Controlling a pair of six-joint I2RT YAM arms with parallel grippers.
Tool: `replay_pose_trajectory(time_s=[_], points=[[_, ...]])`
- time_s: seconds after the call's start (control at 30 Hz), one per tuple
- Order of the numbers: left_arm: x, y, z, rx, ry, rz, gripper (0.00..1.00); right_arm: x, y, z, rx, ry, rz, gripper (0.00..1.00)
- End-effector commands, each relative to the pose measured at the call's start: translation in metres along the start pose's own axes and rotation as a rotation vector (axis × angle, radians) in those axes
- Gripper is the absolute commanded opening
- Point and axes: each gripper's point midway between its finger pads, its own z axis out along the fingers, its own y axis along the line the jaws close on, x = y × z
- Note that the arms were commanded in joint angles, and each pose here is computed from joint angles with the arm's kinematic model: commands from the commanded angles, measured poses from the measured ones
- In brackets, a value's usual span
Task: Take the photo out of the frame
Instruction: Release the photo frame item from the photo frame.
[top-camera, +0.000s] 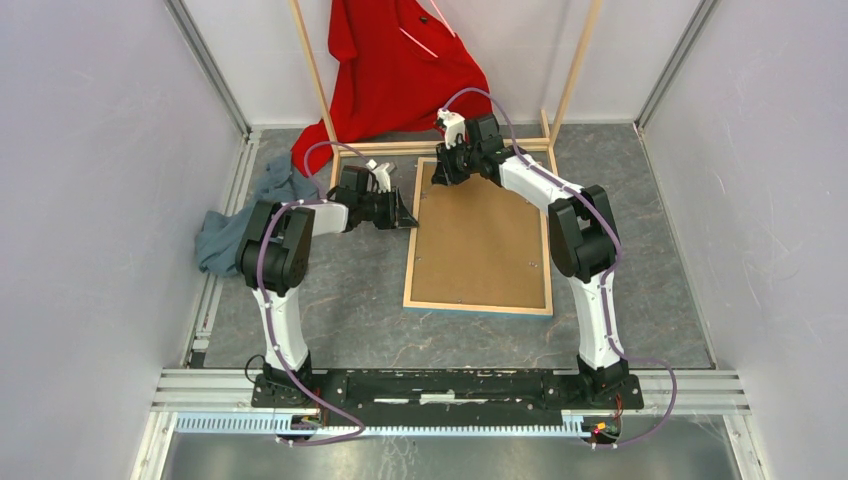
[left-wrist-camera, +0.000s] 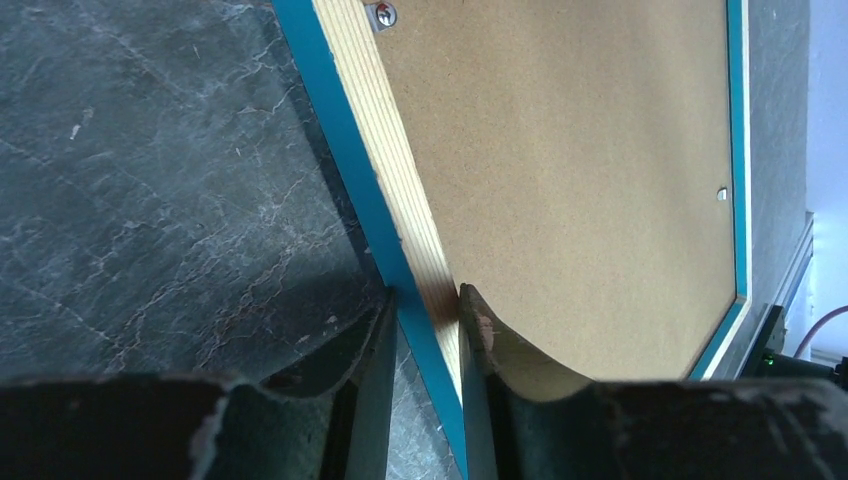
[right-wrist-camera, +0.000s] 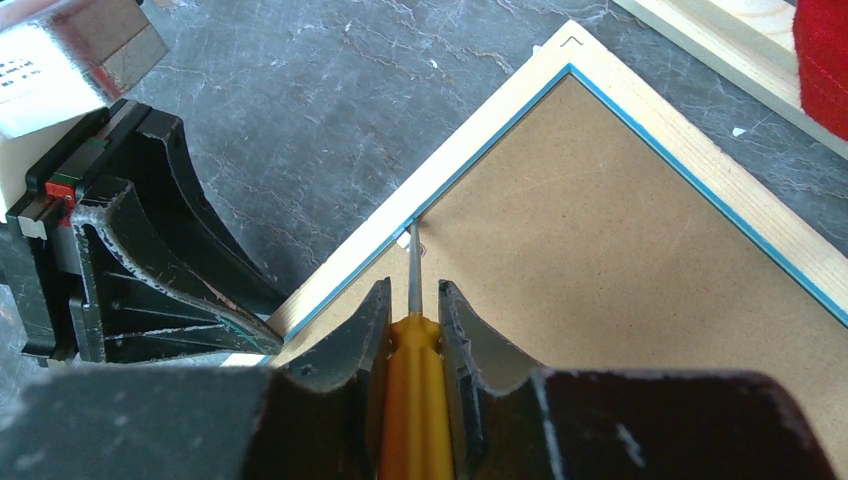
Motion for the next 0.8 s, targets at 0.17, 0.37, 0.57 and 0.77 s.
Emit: replay_pose_trajectory(time_s=[0.17, 0.37, 0.57, 0.77], points=[[0.031, 0.041, 0.005, -0.21, 0.074, -0.009, 0.29, -0.007, 0.006, -0.012, 0.005, 0.0, -0.022, 0.0], [0.028, 0.044, 0.003, -0.239, 0.064, -0.001, 0.29, -0.007, 0.005, -0.016, 0.017, 0.003, -0.041, 0.0], [0.031, 0.045, 0.005, -0.236, 0.071, -0.001, 0.29, -0.005, 0.009, -0.019, 0.002, 0.005, -0.043, 0.0], [0.029, 0.045, 0.005, -0.235, 0.067, 0.004, 0.29, -0.003, 0.014, -0.024, -0.017, 0.001, -0.046, 0.0]])
